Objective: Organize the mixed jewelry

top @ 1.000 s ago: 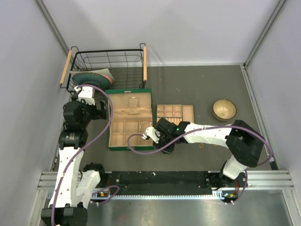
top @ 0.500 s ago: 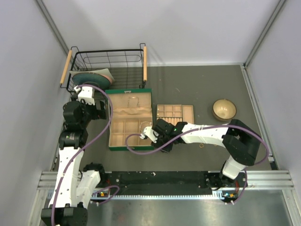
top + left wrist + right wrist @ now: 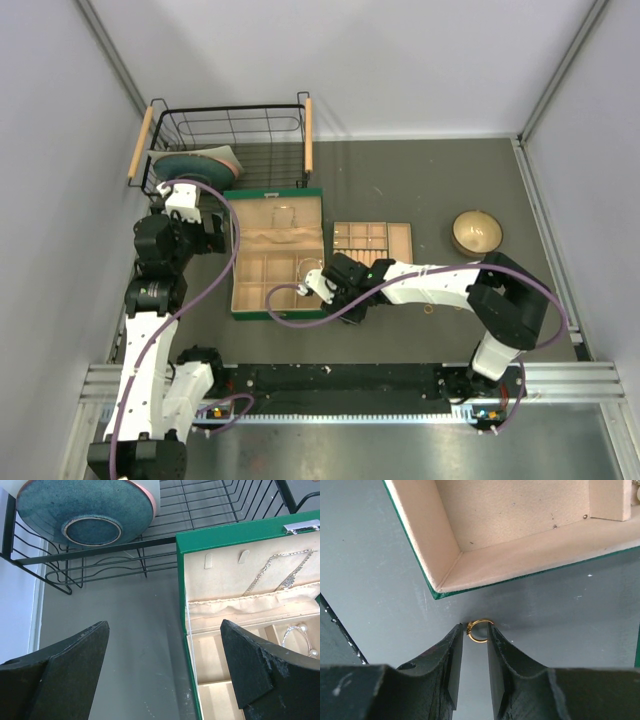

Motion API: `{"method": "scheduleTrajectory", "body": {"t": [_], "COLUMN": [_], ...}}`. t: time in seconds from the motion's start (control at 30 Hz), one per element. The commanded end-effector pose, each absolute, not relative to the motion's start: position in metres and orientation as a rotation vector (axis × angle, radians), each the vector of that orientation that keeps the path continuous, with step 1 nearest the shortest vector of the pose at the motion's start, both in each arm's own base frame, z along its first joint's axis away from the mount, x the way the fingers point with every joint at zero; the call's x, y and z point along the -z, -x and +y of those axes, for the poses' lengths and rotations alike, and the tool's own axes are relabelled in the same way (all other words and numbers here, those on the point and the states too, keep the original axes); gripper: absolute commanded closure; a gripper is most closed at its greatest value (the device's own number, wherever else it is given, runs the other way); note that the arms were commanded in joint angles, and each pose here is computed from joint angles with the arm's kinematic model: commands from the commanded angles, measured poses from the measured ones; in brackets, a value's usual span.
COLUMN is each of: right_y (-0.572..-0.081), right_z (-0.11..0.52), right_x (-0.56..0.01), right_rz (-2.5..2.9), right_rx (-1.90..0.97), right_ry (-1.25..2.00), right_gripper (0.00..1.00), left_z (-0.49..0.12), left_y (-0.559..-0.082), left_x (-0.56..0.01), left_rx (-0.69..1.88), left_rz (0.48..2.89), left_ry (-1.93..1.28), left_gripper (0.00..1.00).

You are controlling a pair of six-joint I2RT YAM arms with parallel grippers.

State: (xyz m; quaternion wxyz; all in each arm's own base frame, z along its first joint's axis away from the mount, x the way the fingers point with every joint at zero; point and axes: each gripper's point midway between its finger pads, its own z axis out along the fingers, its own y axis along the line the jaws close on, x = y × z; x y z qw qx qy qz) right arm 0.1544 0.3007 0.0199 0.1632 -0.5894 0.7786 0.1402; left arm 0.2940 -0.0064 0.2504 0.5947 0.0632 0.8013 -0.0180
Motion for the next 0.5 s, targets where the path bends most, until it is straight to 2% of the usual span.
{"method": "scheduleTrajectory", "body": {"t": [0.0, 0.2, 0.33, 0.47], "right_y": [-0.159, -0.159, -0.161, -0.165], "right_z": [0.323, 0.322, 0.323, 0.323], "right_x": [-0.031, -0.023, -0.027, -0.037], "right_rz": [2.168, 2.178, 2.168, 2.139], "right_rx": [-0.426, -0.38, -0.372, -0.363], "right_ry": [1.653, 1.667, 1.658, 1.653], "right_gripper": [0.73, 0.78, 0.9, 0.98], "left_z": [-0.002, -0.001, -0.002, -0.005], "left_y": [-0.3, -0.299, -0.299, -0.301], "left_x": [-0.259, -0.259, -0.258, -0.259], "left_rx": [0.028, 0.022, 0.026, 0.041], "left_rz": [1.819, 1.816, 1.817, 1.812], "left_ry": [-0.121, -0.12, -0.124, -0.141], "left_gripper": [0.01, 0.01, 0.01, 0.01]}}
